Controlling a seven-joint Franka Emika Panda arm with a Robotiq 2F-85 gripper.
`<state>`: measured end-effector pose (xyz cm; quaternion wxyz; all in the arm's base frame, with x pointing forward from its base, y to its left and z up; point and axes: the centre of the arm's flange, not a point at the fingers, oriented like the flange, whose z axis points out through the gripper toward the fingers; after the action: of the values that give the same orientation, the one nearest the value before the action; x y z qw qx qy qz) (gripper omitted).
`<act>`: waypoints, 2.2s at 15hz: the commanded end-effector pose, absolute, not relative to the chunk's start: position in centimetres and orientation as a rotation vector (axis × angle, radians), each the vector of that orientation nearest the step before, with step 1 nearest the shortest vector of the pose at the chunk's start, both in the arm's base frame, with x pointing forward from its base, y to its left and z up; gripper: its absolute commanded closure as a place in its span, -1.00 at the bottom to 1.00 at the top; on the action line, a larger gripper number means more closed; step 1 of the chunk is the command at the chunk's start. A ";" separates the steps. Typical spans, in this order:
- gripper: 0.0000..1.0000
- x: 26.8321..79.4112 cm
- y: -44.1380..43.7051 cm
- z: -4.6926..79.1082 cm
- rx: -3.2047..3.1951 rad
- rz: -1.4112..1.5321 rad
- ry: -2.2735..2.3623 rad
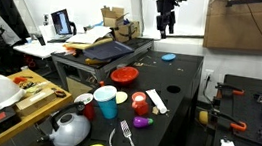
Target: Put the cup in front of the blue plate
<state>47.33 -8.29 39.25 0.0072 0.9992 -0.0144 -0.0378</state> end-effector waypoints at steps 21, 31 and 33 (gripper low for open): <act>-1.00 47.4 11.3 30.7 3.079 -0.239 0.922; -1.00 47.9 14.8 28.0 2.931 -0.185 1.403; -1.00 48.0 14.8 26.9 2.898 -0.188 1.497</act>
<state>47.66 14.84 28.05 -0.0492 0.9029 0.4218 -0.0662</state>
